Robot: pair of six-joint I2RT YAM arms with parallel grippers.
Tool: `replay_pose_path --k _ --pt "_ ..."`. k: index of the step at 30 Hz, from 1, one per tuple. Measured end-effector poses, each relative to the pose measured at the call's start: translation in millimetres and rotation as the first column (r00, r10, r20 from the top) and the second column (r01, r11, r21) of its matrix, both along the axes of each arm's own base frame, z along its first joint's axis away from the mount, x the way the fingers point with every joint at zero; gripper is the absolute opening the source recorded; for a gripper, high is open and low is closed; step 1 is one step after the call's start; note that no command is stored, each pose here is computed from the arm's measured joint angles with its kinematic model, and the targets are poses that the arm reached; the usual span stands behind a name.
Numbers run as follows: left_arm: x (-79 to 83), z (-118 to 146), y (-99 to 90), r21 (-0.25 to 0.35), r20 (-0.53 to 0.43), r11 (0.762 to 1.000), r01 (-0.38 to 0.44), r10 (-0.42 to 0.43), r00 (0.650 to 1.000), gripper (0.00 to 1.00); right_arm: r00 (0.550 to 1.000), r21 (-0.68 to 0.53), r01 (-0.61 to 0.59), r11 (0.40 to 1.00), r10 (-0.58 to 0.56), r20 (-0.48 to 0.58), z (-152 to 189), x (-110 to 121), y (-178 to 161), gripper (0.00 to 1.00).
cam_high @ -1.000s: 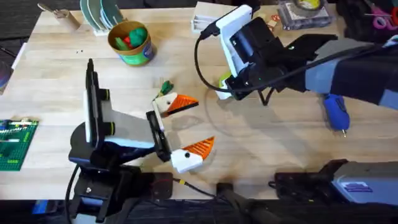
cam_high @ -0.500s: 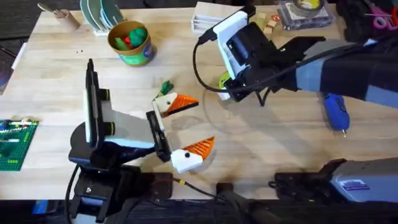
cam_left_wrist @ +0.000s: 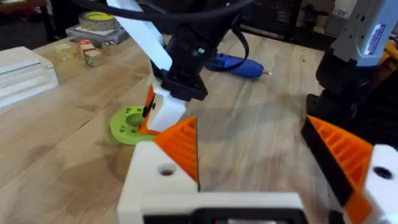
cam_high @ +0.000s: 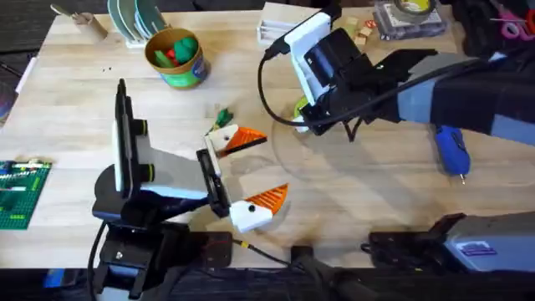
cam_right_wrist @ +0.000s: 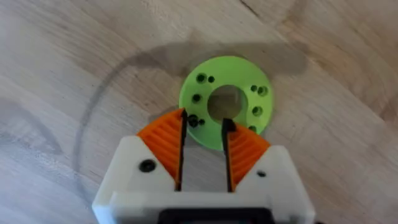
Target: Pick up the gripper from the table and insert it into the empty holder that is missing its gripper. Then pick up a screw, insert it into the mounting hole, and use the screwdriver to tighten it. Finally, clean up the table by picking up the vegetable and placing it into the bucket.
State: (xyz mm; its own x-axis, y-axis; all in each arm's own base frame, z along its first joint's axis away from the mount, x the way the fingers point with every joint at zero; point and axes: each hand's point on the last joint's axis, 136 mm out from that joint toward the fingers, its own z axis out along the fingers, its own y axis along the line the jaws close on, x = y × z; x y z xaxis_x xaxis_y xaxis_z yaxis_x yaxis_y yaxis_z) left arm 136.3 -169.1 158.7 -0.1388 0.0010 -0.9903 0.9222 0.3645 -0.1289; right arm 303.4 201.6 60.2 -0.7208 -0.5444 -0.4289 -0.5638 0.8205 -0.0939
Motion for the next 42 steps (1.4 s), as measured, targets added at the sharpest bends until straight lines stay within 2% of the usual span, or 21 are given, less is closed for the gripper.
replay_pose_path --k 15,23,27,30,34,42 --pt "0.0 0.0 0.0 0.0 0.0 1.0 0.0 0.0 1.0 0.993 1.0 -0.018 -0.026 0.999 0.026 0.008 -3.4 2.4 3.6 0.316" --pt "0.0 0.0 0.0 0.0 0.0 1.0 0.0 0.0 1.0 0.993 0.997 -0.045 -0.081 0.996 0.082 0.017 -4.1 2.8 3.6 0.286" --pt "0.0 0.0 0.0 0.0 0.0 1.0 0.0 0.0 1.0 0.993 0.995 -0.048 -0.093 0.995 0.094 0.024 -3.5 3.9 4.5 0.184" --pt "0.0 0.0 0.0 0.0 0.0 1.0 0.0 0.0 1.0 0.993 0.995 -0.049 -0.098 0.994 0.099 0.026 -3.4 4.1 4.8 0.151" --pt "0.0 0.0 0.0 0.0 0.0 1.0 0.0 0.0 1.0 0.993 0.994 -0.051 -0.104 0.993 0.106 0.031 -2.9 4.9 5.2 0.013" --pt "0.0 0.0 0.0 0.0 0.0 1.0 0.0 0.0 1.0 0.993 0.993 -0.053 -0.109 0.993 0.111 0.031 -3.0 4.8 5.2 0.008"
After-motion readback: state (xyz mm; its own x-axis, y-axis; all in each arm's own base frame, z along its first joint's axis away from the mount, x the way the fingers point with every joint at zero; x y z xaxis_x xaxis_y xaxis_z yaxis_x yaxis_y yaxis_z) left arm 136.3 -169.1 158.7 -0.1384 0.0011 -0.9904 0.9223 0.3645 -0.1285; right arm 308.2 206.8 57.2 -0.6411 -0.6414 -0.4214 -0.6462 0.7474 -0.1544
